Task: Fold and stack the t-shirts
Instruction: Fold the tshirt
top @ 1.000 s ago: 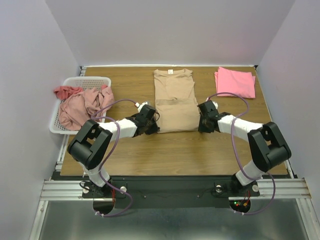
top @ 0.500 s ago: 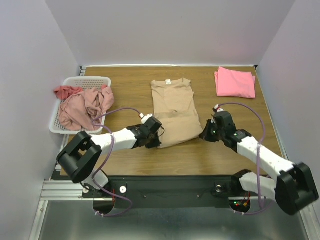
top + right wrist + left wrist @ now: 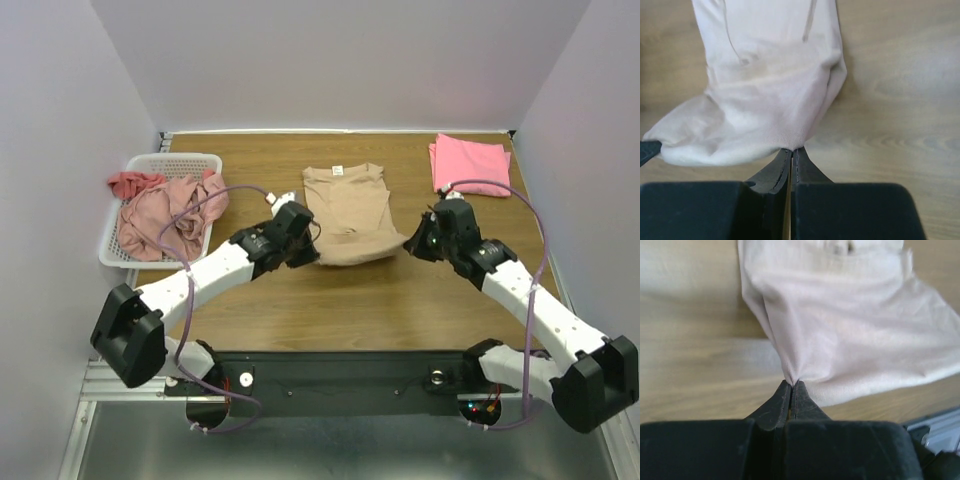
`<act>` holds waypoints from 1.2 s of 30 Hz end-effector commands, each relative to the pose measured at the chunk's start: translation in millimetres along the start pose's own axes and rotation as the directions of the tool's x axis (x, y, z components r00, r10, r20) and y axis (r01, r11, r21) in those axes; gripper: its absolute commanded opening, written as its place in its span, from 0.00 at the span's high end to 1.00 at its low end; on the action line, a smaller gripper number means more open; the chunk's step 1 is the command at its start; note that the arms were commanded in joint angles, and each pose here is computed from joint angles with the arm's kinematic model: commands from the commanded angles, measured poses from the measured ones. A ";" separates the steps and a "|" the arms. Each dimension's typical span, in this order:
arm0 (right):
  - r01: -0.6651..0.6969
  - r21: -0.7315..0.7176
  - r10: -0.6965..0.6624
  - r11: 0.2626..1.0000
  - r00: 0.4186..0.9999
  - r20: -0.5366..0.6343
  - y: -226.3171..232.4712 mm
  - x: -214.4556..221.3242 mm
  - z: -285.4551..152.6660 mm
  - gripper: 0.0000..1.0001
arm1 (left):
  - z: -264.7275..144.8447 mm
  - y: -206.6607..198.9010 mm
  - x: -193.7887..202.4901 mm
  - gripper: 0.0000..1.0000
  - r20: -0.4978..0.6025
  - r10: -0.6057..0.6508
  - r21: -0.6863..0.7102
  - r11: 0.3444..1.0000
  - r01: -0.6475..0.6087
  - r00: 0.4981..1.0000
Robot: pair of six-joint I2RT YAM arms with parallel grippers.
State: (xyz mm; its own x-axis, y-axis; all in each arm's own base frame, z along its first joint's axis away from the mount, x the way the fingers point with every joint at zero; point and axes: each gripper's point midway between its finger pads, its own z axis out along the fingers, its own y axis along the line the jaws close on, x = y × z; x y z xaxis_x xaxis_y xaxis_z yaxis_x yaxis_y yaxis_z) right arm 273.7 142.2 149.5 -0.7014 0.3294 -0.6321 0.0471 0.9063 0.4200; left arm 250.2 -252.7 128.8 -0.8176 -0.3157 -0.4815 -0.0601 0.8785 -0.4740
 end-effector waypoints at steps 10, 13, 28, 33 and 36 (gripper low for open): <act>-0.016 0.108 -0.009 0.994 0.975 0.223 30.9 -146.1 38.1 1.00 | 21.7 -25.6 -151.3 1.00 0.166 0.077 -0.095 0.994 -0.062 0.983; -0.021 0.087 0.001 0.996 0.974 0.226 30.5 -168.0 54.3 1.00 | 30.1 -27.9 -177.3 1.00 0.185 0.088 -0.099 0.993 -0.070 0.979; 0.017 0.001 -0.017 1.000 0.989 0.144 29.3 -212.0 156.6 1.00 | 96.9 -15.1 -258.5 1.00 0.199 0.089 -0.095 0.993 -0.071 0.976; 0.008 0.023 -0.011 1.000 0.991 0.133 19.5 -217.1 188.5 1.00 | 122.4 -5.1 -267.0 1.00 0.194 0.089 -0.107 0.992 -0.070 0.977; 0.003 0.035 -0.007 0.999 0.994 0.110 11.4 -212.5 212.4 1.00 | 135.6 -2.0 -277.4 1.00 0.200 0.082 -0.100 0.993 -0.063 0.976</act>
State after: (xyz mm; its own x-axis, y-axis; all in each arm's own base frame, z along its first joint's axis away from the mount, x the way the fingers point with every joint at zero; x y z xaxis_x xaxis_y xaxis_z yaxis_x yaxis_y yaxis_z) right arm 549.6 149.8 136.8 -0.6740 0.3397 -0.6560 0.0787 0.9160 0.3934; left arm 531.1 -225.3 138.1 -0.7399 -0.3037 -0.6003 -0.0895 0.9288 -0.3596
